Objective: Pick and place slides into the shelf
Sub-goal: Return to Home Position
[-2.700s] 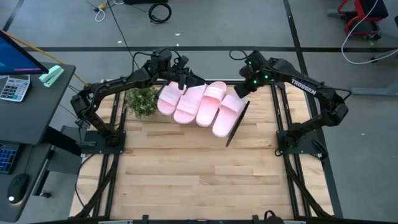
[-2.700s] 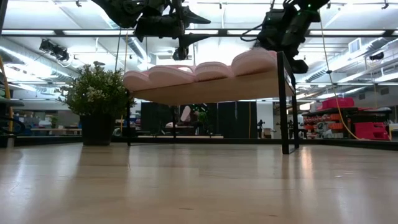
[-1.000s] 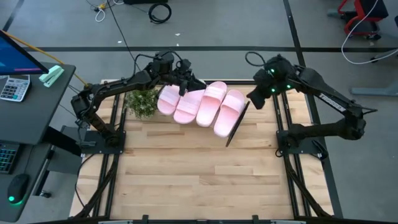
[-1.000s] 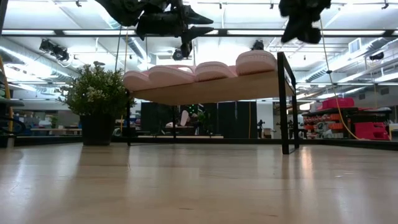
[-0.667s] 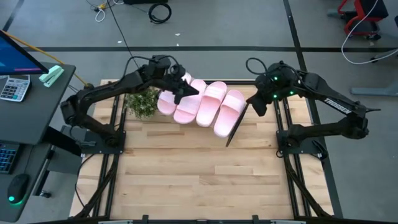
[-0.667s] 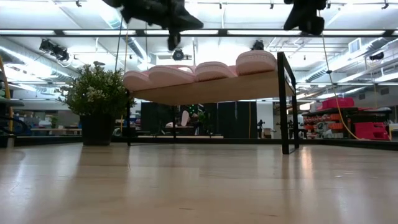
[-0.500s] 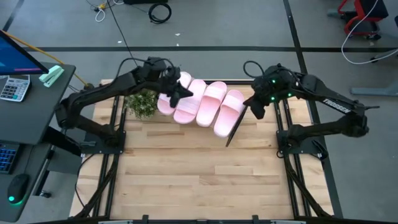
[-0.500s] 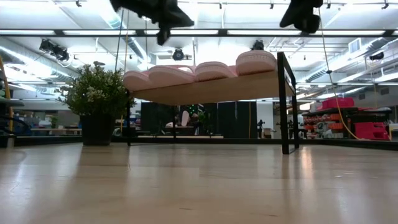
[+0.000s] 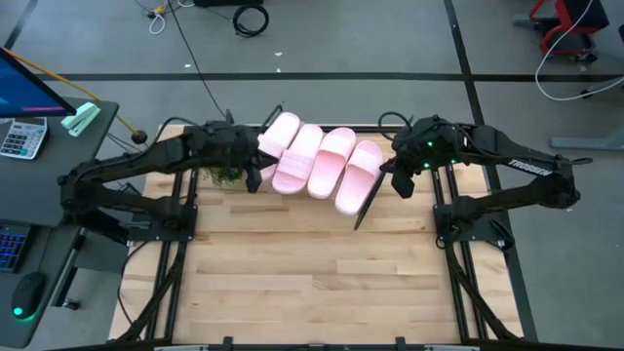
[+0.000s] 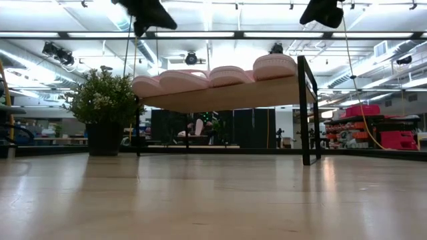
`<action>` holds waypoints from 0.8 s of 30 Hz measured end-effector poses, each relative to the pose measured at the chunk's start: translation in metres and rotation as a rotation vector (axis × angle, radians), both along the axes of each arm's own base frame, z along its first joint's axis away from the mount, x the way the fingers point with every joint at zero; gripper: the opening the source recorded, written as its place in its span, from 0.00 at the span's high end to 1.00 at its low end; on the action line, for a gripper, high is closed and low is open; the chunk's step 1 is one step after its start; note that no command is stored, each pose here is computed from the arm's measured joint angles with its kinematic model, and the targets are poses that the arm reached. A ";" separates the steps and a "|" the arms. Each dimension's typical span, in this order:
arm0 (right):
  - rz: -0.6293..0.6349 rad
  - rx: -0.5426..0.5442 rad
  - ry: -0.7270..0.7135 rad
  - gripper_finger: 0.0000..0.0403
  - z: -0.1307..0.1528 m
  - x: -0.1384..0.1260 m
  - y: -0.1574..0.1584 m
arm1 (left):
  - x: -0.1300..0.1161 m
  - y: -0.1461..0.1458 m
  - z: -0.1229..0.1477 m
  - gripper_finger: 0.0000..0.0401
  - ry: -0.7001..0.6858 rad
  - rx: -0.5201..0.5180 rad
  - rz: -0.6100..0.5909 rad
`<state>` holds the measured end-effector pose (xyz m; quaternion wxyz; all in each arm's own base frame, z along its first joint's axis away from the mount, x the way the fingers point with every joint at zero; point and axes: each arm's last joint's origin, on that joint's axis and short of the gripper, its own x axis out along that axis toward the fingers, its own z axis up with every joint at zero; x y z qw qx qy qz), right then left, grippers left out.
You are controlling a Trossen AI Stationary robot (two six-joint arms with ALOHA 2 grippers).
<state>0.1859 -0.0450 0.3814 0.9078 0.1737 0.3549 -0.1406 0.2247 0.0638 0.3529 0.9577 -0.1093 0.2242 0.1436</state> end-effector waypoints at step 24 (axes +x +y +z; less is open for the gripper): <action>-0.145 0.081 -0.030 1.00 0.001 0.002 0.024 | -0.096 -0.046 -0.084 0.99 -0.454 0.005 0.109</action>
